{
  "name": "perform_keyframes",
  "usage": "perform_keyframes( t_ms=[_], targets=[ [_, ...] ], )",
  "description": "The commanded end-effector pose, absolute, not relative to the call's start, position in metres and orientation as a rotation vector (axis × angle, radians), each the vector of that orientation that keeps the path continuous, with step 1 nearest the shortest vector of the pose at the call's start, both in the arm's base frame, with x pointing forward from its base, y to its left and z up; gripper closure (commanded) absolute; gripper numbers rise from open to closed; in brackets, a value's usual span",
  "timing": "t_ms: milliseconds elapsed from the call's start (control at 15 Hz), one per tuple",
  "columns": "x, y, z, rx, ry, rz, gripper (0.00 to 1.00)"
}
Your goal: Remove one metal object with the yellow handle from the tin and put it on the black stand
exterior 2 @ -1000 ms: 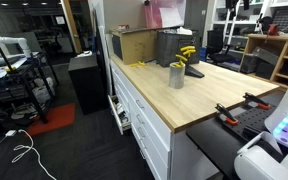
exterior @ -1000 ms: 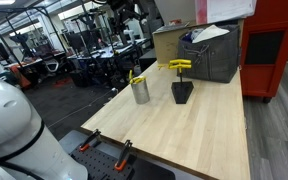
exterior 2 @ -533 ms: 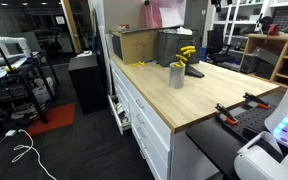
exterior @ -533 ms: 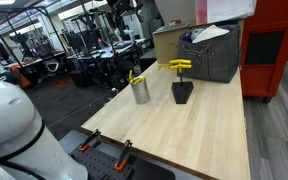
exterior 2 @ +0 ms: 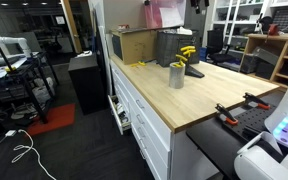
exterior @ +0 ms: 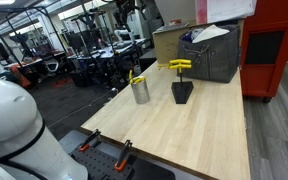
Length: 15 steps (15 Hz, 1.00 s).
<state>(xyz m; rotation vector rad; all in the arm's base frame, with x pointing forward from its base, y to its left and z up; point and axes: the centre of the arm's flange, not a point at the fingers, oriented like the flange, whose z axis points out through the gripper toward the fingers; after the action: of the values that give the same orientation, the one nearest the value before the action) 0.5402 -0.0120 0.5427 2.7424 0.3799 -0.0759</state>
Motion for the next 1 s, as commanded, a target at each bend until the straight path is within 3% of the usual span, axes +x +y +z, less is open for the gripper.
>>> perform_keyframes(
  t_ms=[0, 400, 933],
  targets=[
    [0.582, 0.018, 0.543, 2.715, 0.531, -0.089, 0.0],
    [0.586, 0.064, 0.499, 2.721, 0.772, -0.19, 0.0],
    [0.593, 0.062, 0.487, 2.724, 0.732, -0.179, 0.0]
  ],
)
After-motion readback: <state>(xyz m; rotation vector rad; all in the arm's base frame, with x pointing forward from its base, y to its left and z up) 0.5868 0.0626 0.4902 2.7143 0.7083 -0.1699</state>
